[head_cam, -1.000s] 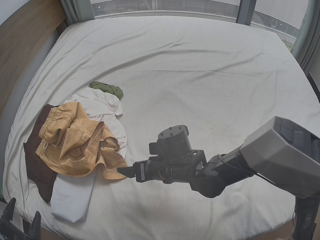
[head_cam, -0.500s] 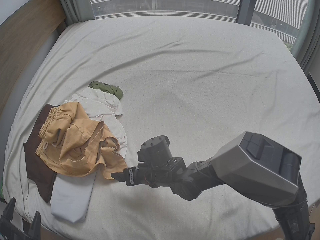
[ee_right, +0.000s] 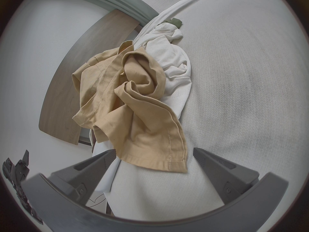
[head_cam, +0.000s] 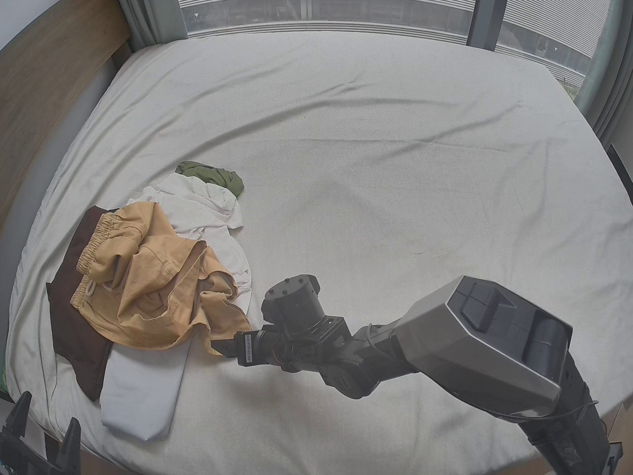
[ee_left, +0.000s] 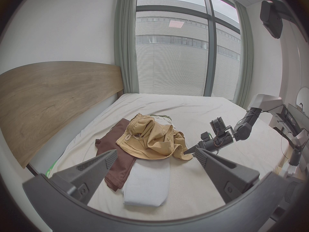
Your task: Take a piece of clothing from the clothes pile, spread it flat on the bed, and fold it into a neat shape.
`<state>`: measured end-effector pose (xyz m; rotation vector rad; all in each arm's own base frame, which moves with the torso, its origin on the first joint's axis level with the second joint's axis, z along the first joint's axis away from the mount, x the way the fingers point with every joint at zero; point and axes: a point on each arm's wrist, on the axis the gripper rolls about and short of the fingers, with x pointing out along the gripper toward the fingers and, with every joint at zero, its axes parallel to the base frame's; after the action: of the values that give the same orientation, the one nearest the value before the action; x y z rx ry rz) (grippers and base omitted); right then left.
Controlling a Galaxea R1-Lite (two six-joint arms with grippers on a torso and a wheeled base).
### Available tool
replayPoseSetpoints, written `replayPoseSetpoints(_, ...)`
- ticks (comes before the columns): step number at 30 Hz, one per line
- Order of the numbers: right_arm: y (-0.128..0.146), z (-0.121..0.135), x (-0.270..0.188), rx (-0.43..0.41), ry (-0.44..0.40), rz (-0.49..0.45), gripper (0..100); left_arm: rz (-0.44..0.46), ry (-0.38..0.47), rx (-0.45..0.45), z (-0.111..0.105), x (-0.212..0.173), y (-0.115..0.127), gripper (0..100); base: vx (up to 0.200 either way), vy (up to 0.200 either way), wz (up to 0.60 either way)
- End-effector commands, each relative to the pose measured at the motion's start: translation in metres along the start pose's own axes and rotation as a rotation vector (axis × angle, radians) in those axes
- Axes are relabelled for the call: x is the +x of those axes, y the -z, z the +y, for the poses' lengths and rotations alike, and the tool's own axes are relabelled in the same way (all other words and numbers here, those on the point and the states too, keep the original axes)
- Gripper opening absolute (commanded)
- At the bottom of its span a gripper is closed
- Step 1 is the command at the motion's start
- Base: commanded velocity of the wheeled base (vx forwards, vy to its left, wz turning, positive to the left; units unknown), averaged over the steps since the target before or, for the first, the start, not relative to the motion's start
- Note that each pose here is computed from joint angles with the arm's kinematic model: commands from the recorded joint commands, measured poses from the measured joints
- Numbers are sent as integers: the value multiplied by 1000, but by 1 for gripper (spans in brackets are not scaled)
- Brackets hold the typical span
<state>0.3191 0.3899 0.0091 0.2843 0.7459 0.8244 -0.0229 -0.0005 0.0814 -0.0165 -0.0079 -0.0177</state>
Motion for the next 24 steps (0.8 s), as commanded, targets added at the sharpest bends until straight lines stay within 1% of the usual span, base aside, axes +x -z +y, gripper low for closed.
replayPoseSetpoints(1,3,-1,7,11,-1,2,100,0,-1,0,0,0,5,100,0,0,0)
replayPoseSetpoints(2,4,-2,8,17,0,3,100,0,-1,0,0,0,5,100,0,0,0)
replayPoseSetpoints(3,4,-2,8,18,-2,0,0,0,-1,0,0,0,5,100,0,0,0)
replayPoseSetpoints(9,3,-3,8,23,3,-3,0,0,-4,-5,0,0,5,100,0,0,0)
replayPoseSetpoints(16,3,-5,7,35,35,-17,0,2,-5,-5,0,0,5,100,0,0,0)
replayPoseSetpoints(18,3,-5,5,37,44,-16,0,2,-5,-5,0,0,5,100,0,0,0)
replayPoseSetpoints(20,5,-6,2,37,70,-17,0,2,-5,-6,0,0,5,100,0,0,0)
replayPoseSetpoints(24,4,-3,-16,38,95,-9,0,0,-5,-6,0,0,5,100,0,0,0)
